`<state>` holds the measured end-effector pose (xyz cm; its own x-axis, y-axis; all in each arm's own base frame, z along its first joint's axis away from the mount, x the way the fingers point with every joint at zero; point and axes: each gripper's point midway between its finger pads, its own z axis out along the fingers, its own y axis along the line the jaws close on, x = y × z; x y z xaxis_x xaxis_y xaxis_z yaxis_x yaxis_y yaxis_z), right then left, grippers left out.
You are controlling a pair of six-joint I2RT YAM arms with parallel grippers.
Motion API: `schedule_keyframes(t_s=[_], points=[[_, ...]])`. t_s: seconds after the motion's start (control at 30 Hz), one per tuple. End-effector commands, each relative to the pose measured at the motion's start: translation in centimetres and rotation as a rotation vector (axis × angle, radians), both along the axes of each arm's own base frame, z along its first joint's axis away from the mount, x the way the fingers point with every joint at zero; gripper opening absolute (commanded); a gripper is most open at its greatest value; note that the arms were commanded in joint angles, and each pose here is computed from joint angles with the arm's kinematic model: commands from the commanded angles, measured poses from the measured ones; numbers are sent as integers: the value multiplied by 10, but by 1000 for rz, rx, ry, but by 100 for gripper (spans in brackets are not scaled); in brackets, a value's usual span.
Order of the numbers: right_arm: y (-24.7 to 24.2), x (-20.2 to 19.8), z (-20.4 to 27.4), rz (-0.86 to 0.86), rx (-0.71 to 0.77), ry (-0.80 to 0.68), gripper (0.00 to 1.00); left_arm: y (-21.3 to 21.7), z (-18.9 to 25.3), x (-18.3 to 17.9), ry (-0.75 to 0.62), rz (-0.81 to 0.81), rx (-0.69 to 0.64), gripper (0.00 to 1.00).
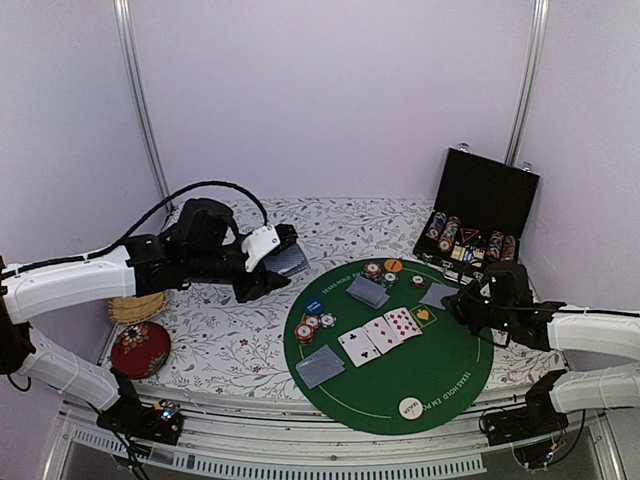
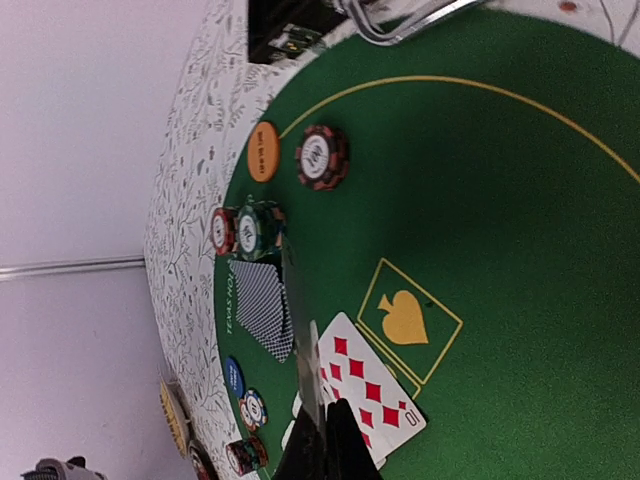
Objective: Distribute texas hold em gaming equipment
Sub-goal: Place the poker card in the community card area.
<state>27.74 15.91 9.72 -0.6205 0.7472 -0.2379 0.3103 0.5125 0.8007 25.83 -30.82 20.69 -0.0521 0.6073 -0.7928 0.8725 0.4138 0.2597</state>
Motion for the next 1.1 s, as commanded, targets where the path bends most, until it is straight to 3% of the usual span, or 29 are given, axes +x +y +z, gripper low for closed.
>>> schedule_keyframes(t_s=[0.0,0.3,0.83,0.93,0.97,1.07], points=[[0,15,-6,-151,168,25,1,-5,10,-4,-21,-16,-26,45],[2,11,-45,-233,289,131,2,-5,7,-4,-22,-14,-20,45],[16,11,-58,-301,402,188,3,-5,8,-4,-23,-16,-21,45],[16,10,-60,-309,412,197,13,-5,8,-5,-23,-16,-22,45],[22,7,-61,-281,427,222,27,-5,8,-5,-23,-16,-22,45],[28,-2,-60,-245,450,245,32,-6,9,-5,-25,-18,-22,45]])
